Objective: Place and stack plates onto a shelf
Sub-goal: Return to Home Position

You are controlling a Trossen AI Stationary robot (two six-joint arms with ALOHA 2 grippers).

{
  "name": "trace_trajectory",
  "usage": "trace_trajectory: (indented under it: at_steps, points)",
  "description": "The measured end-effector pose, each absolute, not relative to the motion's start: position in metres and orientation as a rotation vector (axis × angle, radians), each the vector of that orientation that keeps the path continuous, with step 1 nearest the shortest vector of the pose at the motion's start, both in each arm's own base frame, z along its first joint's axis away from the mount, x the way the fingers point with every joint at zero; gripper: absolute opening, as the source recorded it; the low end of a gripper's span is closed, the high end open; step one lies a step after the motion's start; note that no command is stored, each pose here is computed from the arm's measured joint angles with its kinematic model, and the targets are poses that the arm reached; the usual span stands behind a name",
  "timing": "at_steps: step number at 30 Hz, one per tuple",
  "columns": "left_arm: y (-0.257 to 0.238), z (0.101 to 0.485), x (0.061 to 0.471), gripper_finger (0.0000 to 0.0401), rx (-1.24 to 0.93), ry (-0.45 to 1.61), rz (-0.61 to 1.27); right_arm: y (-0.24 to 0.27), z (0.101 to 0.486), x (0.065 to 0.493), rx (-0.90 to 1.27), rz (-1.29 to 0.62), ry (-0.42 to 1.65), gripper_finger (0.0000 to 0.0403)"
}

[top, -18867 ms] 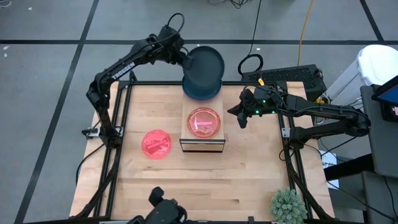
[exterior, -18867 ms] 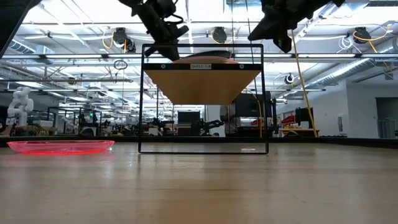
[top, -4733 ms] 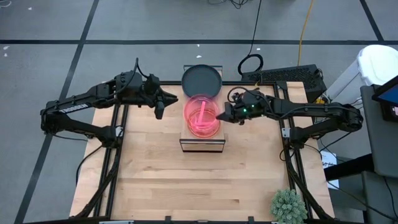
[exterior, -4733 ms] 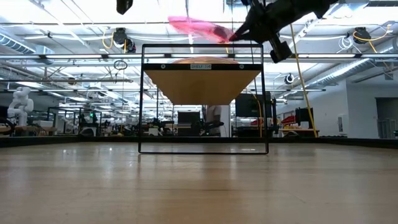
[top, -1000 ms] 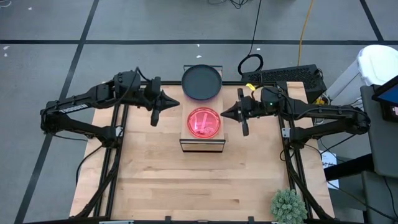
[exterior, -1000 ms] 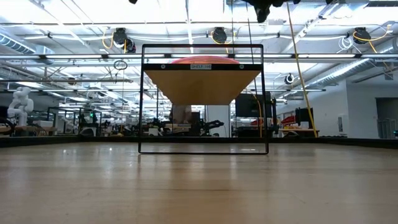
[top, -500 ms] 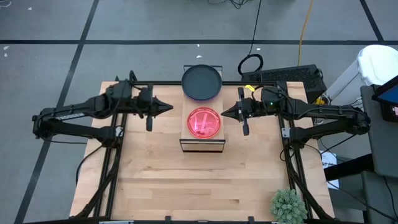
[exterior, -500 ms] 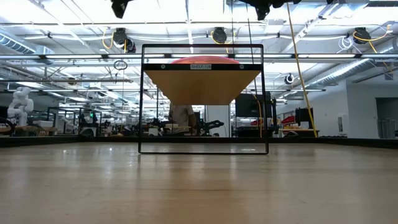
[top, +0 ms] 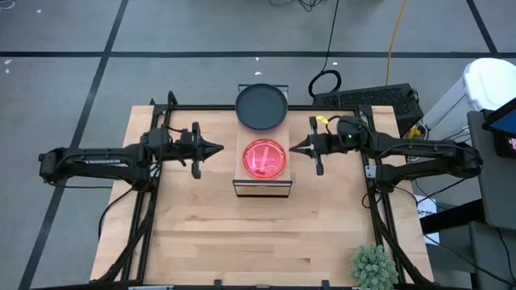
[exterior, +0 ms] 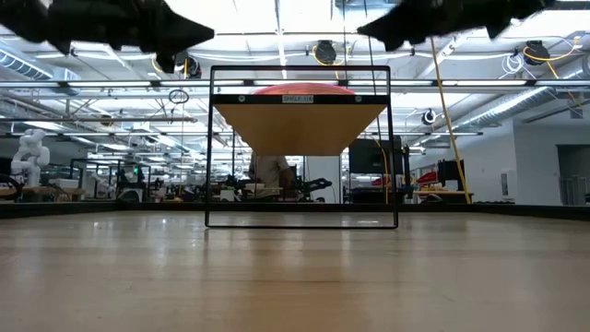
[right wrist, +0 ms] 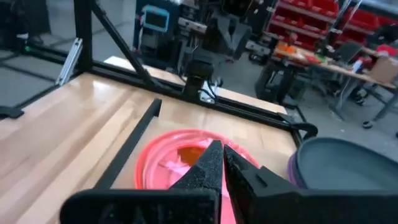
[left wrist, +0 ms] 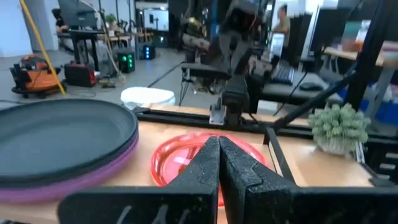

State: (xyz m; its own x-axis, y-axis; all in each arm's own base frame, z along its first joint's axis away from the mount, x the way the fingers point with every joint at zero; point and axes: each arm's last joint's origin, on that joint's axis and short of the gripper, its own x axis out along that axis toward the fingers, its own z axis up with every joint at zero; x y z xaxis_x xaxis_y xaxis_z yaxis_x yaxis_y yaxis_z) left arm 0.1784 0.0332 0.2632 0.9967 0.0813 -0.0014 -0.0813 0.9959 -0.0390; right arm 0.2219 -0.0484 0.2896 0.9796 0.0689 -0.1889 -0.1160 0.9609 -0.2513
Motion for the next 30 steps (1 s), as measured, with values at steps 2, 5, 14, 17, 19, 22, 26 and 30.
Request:
trace_trajectory:
  at_steps: [2,5,14,17,19,22,26,30]
  points:
    - [0.033,0.252,0.177,0.0003,-0.059,-0.03,0.082,-0.047,0.273,0.217,-0.249,0.085,0.146,0.0]
    - [0.032,0.242,0.174,0.0003,-0.071,-0.067,0.079,-0.045,0.245,0.209,-0.221,0.078,0.123,0.0]
    - [0.029,0.206,0.166,0.0003,-0.066,0.018,0.044,-0.038,0.18,0.18,-0.167,0.045,0.12,0.0]
    - [0.028,0.199,0.164,0.0003,-0.091,0.022,0.025,-0.037,0.168,0.173,-0.123,-0.011,0.134,0.0]
    - [0.028,0.197,0.163,0.0003,-0.094,0.03,0.02,-0.036,0.165,0.172,-0.112,-0.026,0.138,0.0]
    - [0.028,0.197,0.163,0.0003,-0.07,0.027,0.021,-0.036,0.161,0.17,-0.108,-0.024,0.151,0.0]
    - [0.028,0.197,0.163,0.0003,-0.054,0.022,0.02,-0.037,0.158,0.167,-0.104,-0.037,0.164,0.0]
    - [0.028,0.198,0.163,0.0003,-0.054,0.018,0.02,-0.041,0.153,0.164,-0.098,-0.061,0.18,0.0]
